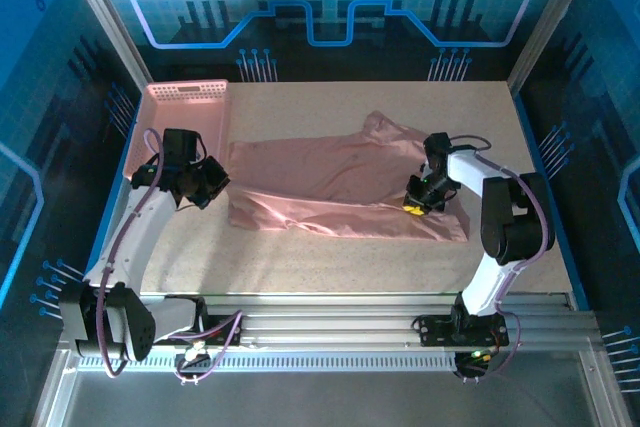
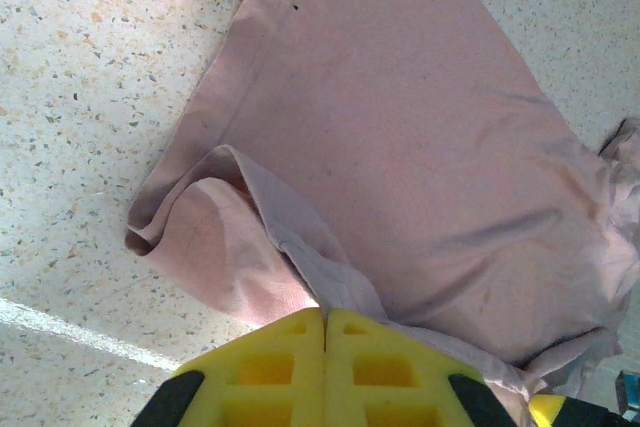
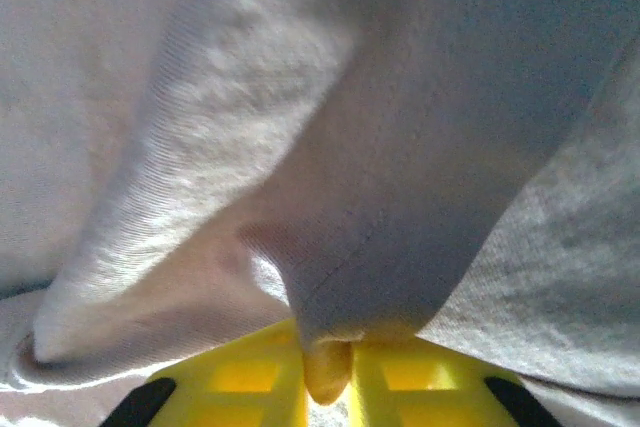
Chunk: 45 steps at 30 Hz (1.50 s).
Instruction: Fold and stack the t-shirts
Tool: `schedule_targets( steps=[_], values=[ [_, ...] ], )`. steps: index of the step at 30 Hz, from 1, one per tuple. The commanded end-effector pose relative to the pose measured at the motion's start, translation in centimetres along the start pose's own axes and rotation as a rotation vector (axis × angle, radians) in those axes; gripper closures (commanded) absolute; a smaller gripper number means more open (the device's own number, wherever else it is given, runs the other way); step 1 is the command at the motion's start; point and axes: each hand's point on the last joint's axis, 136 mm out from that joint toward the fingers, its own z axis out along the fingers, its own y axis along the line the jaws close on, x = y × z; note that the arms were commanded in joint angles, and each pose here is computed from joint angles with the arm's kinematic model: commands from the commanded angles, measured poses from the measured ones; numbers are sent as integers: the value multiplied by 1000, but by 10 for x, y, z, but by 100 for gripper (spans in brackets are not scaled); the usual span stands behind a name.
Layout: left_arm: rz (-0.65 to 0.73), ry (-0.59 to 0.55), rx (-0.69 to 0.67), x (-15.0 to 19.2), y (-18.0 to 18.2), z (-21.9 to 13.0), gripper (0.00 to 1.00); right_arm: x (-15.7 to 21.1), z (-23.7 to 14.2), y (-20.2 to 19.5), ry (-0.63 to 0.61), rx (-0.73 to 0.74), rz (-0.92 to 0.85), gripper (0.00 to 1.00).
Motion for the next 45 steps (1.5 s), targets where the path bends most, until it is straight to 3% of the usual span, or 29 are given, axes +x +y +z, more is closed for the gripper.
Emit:
schedule_targets(
  steps=[1,7,20,26,36,45],
  values=[
    [17,13,11,4,1,-9,100,0,-20,7,-32,14,-32,86],
    [11,15,26,10,1,-20,100,8,-36,5,-62,11,-41,100],
    [-23,-36,63,31,12,-74,100,8,-75,23,-174,-74,-86,100],
    [-7,-25,5,26,22,-49,99,-12,-64,32,-165,-81,-99,100],
    [58,9,-91,-10,13,21,99,-50,-41,44,-157,-34,-130,100],
    [66,47,-221,-20,33,65,96,-77,-24,69,-175,-40,-174,100]
  ],
)
